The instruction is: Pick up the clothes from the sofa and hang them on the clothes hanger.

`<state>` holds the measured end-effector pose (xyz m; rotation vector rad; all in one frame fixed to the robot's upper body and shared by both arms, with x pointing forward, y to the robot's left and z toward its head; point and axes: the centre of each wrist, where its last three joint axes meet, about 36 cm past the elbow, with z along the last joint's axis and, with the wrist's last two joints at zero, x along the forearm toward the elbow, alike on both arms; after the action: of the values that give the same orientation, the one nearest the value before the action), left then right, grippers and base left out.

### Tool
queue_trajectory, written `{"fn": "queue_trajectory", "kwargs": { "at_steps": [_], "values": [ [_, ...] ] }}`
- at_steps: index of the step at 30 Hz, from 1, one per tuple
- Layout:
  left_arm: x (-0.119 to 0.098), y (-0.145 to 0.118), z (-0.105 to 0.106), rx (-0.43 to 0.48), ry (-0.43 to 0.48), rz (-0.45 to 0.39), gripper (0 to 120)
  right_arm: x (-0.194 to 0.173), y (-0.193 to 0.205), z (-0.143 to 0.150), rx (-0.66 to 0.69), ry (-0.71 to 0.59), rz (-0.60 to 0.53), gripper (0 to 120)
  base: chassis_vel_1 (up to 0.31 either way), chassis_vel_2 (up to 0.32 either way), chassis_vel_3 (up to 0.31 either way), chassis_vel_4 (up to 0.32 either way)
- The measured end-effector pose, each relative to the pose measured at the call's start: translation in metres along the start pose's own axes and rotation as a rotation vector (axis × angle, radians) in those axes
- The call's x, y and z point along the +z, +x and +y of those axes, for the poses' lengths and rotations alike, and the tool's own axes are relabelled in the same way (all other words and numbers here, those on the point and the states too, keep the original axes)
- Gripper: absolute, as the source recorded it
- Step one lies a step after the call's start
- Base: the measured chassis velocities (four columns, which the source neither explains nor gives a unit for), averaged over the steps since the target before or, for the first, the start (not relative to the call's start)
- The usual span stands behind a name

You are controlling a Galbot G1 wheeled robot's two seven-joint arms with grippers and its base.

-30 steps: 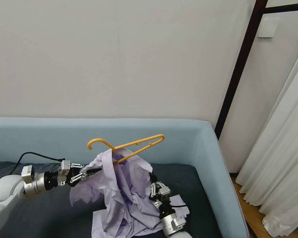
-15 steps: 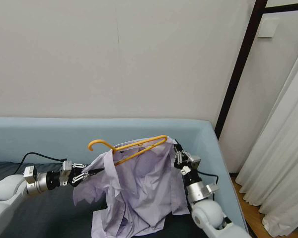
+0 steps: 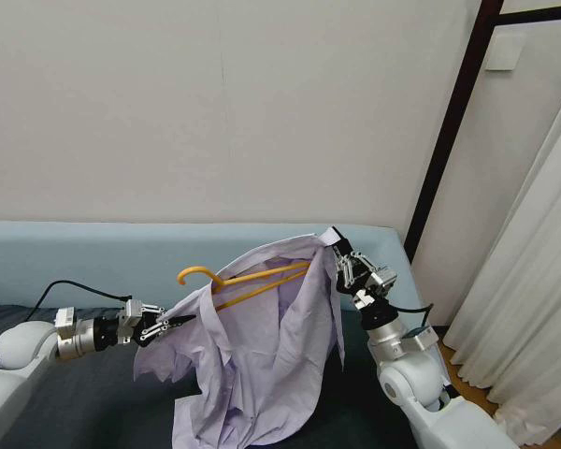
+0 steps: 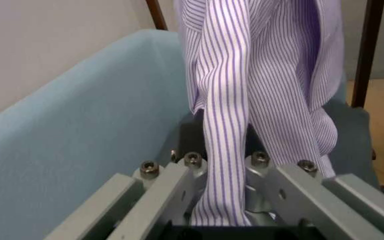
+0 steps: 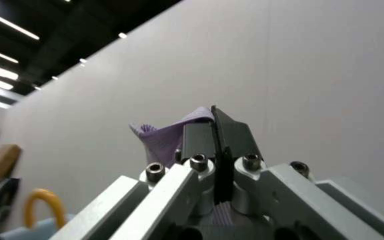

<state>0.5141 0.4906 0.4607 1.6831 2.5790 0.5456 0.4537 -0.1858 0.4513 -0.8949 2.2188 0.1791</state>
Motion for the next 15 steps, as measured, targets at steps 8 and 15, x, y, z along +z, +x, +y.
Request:
{"fn": "queue_trajectory", "kwargs": {
  "at_steps": [8, 15],
  "values": [
    [0.014, -0.024, -0.026, -0.045, 0.025, 0.000, 2, 0.012, 0.030, 0.067, -0.190, -0.088, 0.009, 0, 0.000, 0.000, 0.000, 0.000],
    [0.012, -0.031, -0.031, -0.049, 0.081, -0.073, 2, 0.042, 0.082, 0.091, -0.399, -0.113, 0.121, 0, 0.000, 0.000, 0.000, 0.000]
  ]
}}
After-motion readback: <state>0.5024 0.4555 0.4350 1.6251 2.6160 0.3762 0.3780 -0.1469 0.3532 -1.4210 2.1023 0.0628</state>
